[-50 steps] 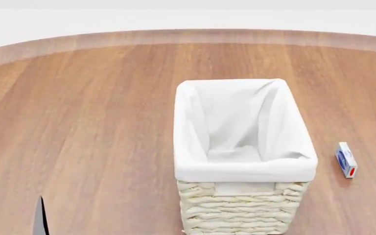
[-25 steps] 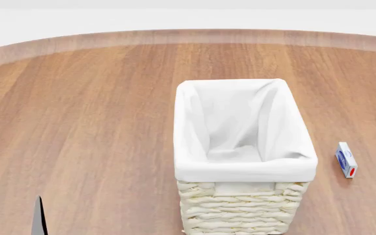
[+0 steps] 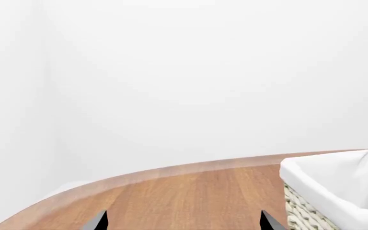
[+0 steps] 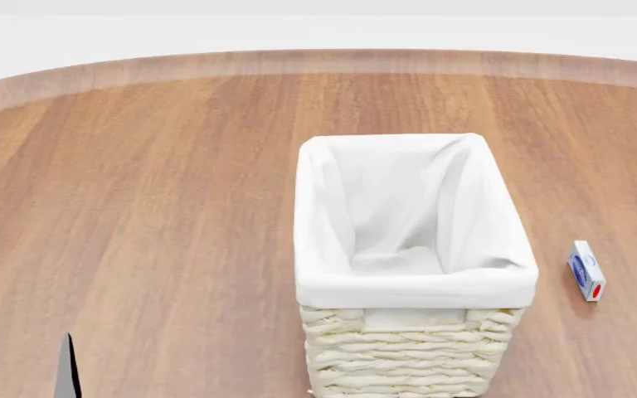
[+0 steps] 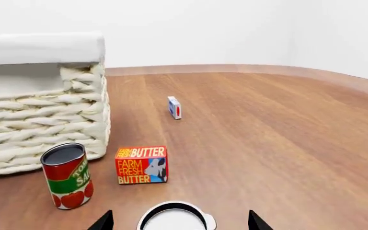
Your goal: Pick up the alphabet soup and put it in the basket.
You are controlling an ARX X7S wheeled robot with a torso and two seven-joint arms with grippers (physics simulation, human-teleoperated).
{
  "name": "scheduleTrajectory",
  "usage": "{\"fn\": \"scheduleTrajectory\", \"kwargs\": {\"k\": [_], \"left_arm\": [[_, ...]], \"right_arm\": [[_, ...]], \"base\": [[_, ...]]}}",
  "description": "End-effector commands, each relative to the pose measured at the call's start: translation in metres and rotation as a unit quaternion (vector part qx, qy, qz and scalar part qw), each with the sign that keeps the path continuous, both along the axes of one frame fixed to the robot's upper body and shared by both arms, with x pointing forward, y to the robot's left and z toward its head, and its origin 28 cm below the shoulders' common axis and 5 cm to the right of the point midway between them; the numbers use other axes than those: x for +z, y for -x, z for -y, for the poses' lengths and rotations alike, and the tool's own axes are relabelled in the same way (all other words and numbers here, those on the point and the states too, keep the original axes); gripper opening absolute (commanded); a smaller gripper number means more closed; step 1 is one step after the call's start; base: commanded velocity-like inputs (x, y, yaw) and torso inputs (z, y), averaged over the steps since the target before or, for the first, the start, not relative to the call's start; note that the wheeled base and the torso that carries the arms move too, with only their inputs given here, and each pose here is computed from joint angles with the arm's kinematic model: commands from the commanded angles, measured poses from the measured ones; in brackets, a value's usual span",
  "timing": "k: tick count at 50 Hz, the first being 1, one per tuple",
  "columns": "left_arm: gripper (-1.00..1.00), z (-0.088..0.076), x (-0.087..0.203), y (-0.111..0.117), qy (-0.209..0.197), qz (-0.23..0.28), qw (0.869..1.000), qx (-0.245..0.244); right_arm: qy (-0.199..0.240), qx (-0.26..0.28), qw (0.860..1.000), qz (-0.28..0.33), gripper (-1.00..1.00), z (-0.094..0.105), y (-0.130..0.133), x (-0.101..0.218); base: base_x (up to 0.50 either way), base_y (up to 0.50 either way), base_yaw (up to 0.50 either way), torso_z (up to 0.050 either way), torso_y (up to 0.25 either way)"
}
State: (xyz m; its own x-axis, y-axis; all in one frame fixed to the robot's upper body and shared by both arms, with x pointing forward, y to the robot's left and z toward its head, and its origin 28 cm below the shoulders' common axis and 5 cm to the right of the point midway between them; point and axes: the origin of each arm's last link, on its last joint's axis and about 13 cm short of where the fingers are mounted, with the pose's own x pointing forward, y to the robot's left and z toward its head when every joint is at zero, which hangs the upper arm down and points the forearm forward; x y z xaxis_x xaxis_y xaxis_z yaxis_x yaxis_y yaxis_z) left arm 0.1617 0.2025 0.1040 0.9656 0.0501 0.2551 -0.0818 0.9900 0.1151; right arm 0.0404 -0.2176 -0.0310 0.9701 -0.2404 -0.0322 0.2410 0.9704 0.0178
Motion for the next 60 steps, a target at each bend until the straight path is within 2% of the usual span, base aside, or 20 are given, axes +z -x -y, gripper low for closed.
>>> {"fn": "scheduleTrajectory", "kwargs": {"k": [1,40,60], "left_arm": [[1.0,0.0,-0.001,-0.001,0.001,-0.001,1.0,-0.001],[1.0,0.001,-0.002,0.0,0.001,-0.003,1.0,-0.001],[1.0,0.0,-0.002,-0.001,0.0,-0.003,1.0,0.0]], "right_arm": [[0.007,-0.007,1.0,0.0,1.0,0.002,-0.011,-0.006],[-0.026,-0.024,0.999,-0.023,1.0,0.001,-0.037,-0.043],[-0.038,-0.028,0.998,-0.042,1.0,-0.001,-0.042,-0.059]], "base": [[0.0,0.0,0.0,0.0,0.0],[0.0,0.0,0.0,0.0,0.0],[0.0,0.0,0.0,0.0,0.0]]}}
